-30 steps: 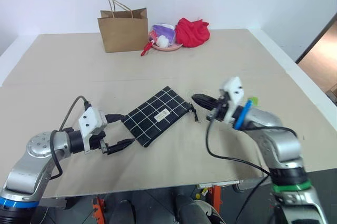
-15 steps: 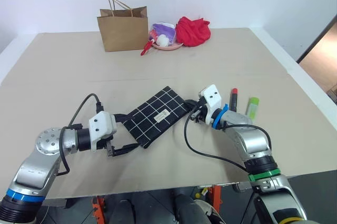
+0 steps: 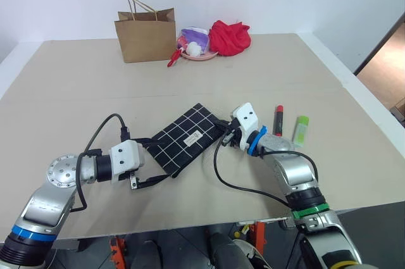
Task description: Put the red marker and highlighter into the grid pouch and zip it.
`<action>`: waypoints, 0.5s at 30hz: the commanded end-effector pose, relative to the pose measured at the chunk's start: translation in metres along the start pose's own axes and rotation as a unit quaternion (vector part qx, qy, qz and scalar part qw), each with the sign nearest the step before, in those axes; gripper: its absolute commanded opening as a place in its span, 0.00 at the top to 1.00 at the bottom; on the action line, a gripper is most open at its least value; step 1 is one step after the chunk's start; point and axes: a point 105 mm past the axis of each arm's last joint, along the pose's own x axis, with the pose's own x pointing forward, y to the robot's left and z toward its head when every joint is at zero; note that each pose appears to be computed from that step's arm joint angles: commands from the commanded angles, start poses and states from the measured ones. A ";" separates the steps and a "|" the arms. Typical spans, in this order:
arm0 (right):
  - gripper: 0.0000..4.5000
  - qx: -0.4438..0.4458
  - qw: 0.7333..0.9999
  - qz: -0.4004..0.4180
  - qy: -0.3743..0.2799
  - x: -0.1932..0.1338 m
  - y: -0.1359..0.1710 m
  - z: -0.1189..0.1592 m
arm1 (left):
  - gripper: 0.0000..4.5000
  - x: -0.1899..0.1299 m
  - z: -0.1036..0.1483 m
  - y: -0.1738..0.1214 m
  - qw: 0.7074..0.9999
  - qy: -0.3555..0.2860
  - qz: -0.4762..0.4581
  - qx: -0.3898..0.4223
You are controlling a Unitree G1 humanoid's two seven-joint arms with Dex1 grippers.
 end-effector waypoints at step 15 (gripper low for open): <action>0.99 -0.022 1.000 0.003 0.001 -0.002 -0.002 -0.001 | 0.00 0.004 -0.006 0.008 0.990 0.008 0.024 0.141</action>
